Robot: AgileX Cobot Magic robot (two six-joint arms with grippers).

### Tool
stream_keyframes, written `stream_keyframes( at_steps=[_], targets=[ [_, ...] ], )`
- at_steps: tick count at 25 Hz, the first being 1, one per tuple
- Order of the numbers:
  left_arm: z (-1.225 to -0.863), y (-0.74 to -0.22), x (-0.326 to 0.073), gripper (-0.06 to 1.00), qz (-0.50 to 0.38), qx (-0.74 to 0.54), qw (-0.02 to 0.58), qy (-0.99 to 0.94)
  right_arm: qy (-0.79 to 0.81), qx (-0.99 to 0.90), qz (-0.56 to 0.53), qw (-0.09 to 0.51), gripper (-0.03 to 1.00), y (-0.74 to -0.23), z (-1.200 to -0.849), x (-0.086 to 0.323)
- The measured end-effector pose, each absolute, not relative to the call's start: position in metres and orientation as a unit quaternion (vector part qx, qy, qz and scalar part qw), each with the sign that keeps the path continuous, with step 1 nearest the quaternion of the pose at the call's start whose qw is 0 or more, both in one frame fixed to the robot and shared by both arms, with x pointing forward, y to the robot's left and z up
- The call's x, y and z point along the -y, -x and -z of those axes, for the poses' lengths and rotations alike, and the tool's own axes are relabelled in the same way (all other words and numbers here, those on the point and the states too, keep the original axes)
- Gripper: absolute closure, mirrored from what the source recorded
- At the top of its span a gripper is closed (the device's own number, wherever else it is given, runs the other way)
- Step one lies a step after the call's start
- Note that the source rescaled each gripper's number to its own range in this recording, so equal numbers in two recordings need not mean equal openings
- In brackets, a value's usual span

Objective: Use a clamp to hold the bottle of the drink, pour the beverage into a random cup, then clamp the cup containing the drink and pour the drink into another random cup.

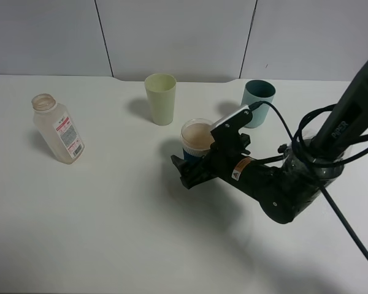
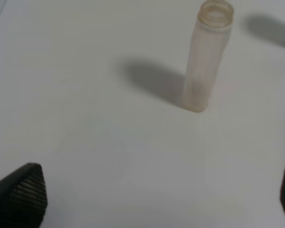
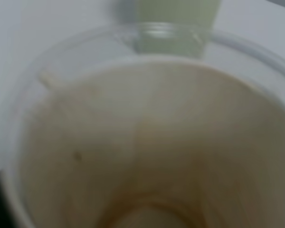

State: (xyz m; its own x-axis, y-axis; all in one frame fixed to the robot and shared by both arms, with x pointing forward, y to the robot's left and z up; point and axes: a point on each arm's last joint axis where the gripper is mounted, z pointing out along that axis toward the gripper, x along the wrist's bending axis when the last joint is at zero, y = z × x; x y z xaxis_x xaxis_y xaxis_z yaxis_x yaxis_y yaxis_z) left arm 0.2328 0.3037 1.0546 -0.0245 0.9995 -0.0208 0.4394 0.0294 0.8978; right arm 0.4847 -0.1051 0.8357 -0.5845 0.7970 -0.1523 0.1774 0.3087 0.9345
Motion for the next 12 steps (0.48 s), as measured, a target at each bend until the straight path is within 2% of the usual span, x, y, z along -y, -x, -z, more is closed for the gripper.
stream_keyframes(
  at_steps=[5, 12],
  targets=[
    [-1.055, -0.233, -0.304, -0.05, -0.373, -0.611, 0.376, -0.589, -0.335, -0.735, -0.496, 0.32, -0.02, -0.479, -0.86, 0.102],
    [-1.055, -0.233, -0.304, -0.05, -0.373, -0.611, 0.376, -0.589, -0.364, -0.702, -0.504, 0.348, -0.02, -0.458, -0.907, 0.128]
  ],
)
